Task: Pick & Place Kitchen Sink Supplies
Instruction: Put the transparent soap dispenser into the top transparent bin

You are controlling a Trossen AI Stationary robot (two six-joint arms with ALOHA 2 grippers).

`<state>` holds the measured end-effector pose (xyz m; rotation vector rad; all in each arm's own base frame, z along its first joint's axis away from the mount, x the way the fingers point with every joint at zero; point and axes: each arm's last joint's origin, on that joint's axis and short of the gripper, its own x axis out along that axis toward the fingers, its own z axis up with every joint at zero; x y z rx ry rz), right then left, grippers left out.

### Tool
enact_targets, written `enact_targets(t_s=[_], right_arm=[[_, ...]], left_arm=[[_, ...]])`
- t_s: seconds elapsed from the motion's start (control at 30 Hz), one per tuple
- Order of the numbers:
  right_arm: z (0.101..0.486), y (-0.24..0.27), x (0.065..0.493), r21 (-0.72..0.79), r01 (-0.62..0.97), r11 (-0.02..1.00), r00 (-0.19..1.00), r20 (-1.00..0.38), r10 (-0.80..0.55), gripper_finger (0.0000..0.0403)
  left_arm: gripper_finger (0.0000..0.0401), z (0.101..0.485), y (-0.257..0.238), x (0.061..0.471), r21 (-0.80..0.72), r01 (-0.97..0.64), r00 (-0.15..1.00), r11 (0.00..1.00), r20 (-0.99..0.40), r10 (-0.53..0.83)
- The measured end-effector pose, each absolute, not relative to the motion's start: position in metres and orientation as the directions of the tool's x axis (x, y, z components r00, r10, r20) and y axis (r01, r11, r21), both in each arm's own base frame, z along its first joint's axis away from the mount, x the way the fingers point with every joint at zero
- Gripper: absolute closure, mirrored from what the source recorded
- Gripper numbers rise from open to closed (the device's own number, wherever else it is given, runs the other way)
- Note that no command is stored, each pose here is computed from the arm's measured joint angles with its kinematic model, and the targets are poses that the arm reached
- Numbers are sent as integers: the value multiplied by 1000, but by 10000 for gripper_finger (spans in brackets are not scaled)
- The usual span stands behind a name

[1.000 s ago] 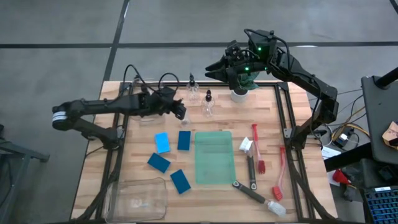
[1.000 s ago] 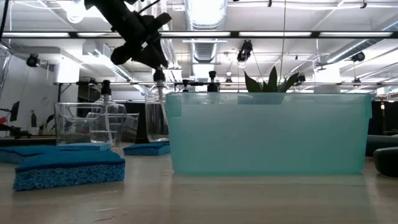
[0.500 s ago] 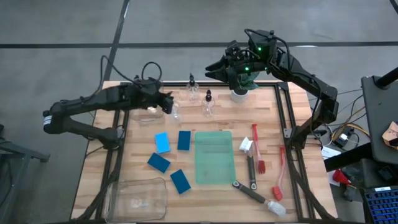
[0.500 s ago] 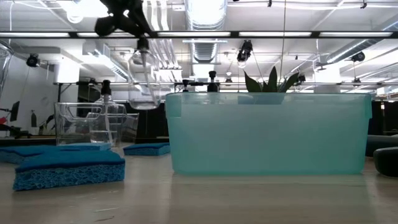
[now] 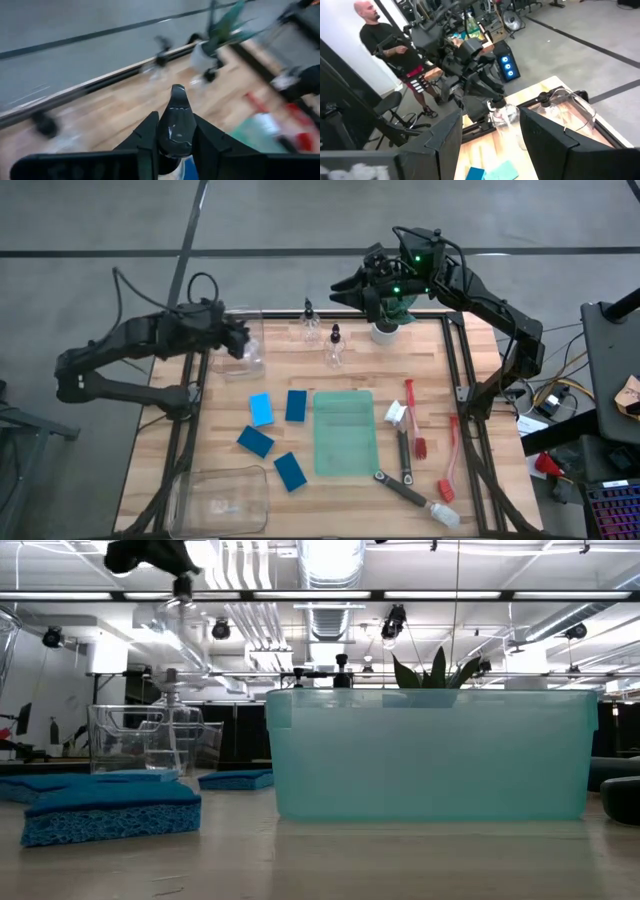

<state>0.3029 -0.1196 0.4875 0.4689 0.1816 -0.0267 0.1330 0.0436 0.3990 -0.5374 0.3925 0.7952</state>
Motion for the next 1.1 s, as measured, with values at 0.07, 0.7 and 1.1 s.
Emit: enact_targets(t_s=[0.07,0.7,1.1], right_arm=[[488,-120,303,447,70,892,984,-180,13,209],[487,-121,303,443,104,890,983,-183,-23,209],[487,-121,303,440,118,890,982,-185,-38,209]], left_arm=[[310,395,42,124,-268,-792,592,548,-557,582],[292,375,45,110,-82,-908,380,410,-569,729],[322,331,45,109,-125,-942,324,312,-583,745]])
